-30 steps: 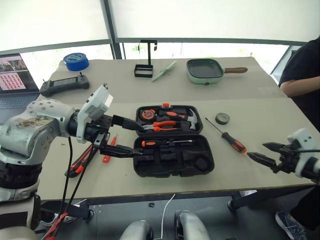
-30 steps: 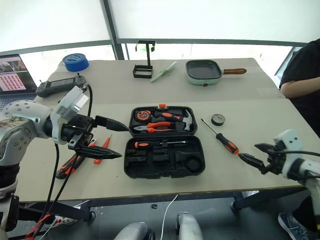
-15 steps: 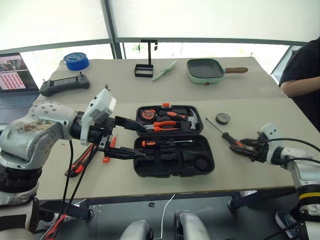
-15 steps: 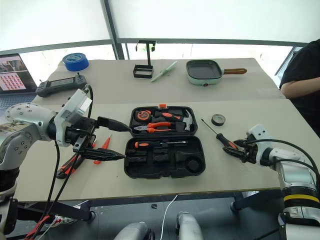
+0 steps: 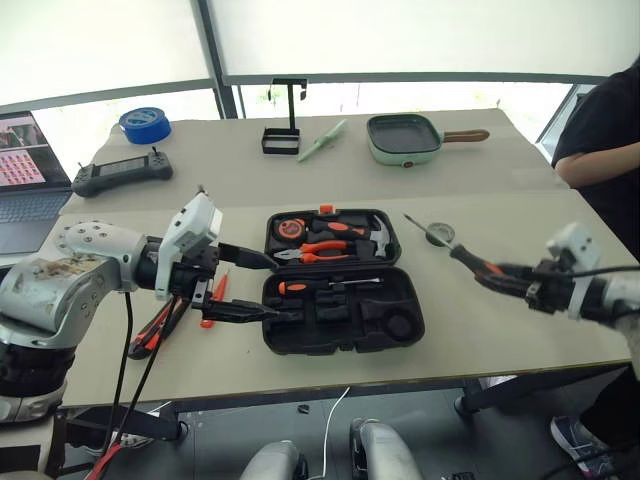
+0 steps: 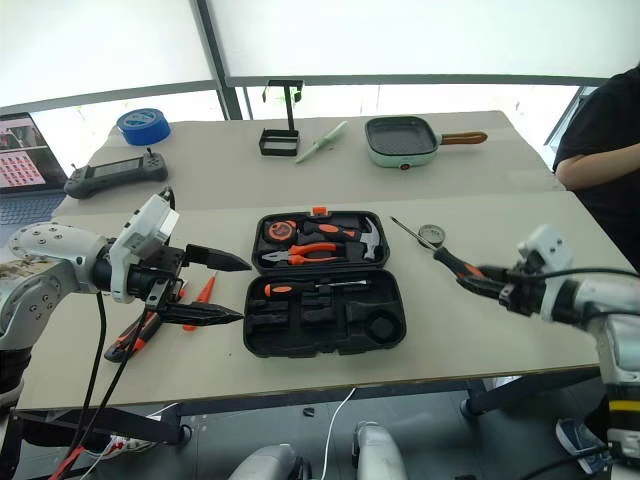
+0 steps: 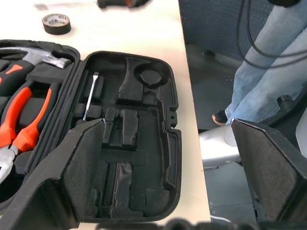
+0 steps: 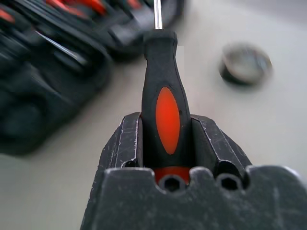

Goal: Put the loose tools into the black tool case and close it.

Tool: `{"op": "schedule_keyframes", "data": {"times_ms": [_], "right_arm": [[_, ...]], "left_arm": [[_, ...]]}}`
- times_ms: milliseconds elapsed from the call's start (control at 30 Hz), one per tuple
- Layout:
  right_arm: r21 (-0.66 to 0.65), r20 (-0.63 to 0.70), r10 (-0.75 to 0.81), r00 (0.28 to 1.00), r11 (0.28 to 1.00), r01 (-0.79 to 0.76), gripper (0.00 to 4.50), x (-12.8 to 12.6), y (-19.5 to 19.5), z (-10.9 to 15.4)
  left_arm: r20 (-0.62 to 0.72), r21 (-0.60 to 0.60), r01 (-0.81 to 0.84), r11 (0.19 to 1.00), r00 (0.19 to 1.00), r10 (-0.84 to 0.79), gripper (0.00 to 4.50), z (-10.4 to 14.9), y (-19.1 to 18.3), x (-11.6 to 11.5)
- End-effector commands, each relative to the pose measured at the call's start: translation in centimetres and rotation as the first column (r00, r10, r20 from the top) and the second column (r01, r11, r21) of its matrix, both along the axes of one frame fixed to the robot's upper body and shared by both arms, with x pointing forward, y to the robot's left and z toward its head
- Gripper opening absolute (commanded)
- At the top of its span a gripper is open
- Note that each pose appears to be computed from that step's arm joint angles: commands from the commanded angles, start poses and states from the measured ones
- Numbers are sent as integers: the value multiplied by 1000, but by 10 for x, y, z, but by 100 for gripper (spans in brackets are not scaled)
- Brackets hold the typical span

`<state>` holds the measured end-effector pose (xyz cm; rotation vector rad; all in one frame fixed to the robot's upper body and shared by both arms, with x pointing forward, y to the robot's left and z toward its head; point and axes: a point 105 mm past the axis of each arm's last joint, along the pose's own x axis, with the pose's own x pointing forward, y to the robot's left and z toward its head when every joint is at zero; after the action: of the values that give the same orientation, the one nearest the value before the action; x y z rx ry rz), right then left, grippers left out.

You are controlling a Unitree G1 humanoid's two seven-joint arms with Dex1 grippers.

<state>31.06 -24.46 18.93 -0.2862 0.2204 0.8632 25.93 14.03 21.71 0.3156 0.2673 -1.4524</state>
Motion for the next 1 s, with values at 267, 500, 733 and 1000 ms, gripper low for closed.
{"op": "schedule_keyframes", "data": {"times_ms": [267,500,733,1000], "right_arm": [[-378,69,574,816,772,-511,103,-3,97,-26],[-498,81,607,791,712,-495,103,12,98,-46],[-429,90,552,829,773,-468,103,22,102,-41],[-484,96,564,820,747,-456,103,28,94,-45]], "left_arm": [[79,42,25,999,996,-29,450,6,-1,0],[85,58,23,998,996,-27,450,3,1,0],[90,54,19,998,996,-24,450,2,0,1],[101,50,18,999,995,-23,450,2,0,4]]}}
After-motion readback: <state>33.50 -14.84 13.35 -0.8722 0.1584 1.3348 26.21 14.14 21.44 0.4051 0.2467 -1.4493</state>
